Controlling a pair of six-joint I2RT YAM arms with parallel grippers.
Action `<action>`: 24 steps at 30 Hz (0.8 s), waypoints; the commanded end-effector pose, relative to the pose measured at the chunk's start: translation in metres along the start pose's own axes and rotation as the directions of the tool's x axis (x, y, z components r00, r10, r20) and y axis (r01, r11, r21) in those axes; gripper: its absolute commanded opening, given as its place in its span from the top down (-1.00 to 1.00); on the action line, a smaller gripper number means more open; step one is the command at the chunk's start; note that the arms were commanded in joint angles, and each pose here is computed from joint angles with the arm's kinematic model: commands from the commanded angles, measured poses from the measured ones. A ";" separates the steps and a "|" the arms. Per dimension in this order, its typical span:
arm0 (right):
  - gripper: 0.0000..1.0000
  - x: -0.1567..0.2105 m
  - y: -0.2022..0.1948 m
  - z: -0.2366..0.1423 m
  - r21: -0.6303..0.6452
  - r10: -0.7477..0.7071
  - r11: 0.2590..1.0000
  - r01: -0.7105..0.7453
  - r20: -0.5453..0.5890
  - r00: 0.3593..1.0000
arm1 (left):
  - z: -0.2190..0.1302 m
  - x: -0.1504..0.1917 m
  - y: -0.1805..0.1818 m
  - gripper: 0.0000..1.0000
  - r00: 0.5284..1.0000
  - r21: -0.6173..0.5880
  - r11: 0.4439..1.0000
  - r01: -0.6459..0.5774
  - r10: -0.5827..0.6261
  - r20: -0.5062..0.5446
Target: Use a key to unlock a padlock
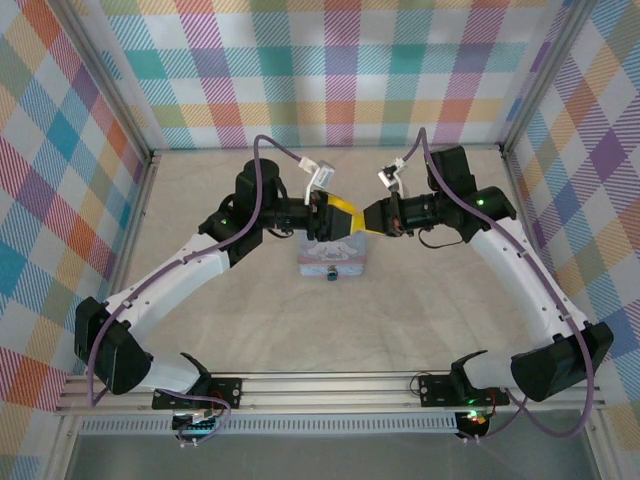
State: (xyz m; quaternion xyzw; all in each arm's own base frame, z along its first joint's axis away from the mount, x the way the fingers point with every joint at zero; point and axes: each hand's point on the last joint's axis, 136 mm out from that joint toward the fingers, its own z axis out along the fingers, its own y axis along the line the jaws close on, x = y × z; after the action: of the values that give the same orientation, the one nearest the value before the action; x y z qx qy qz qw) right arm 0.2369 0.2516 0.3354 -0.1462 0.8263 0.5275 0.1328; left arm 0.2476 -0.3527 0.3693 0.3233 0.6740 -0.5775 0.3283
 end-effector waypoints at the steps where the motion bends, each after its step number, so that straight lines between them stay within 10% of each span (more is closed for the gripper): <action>1: 1.00 0.002 0.006 -0.002 -0.015 -0.026 1.000 0.027 0.008 1.000 | -0.007 -0.011 -0.028 -0.08 0.998 0.086 0.995 -0.052 0.050 0.033; 6: 1.00 -0.002 0.000 -0.002 0.016 -0.025 1.000 0.024 0.029 0.999 | -0.013 -0.009 -0.033 0.31 0.997 0.078 0.995 -0.070 0.067 0.041; 13: 1.00 0.000 -0.014 0.000 0.078 -0.010 0.997 0.009 0.003 1.000 | -0.014 -0.006 -0.007 -0.28 0.998 -0.055 0.998 -0.036 0.039 0.050; 24: 1.00 0.001 0.007 -0.002 -0.022 -0.037 0.999 0.037 0.003 0.999 | 0.005 0.008 -0.005 -0.39 1.000 0.059 0.998 0.018 -0.017 -0.015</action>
State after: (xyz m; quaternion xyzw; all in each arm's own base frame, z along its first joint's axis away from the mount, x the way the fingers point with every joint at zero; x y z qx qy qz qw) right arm 0.2411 0.2494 0.3255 -0.1396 0.8374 0.5111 0.1345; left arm 0.2479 -0.3513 0.3656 0.3155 0.6784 -0.5765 0.3284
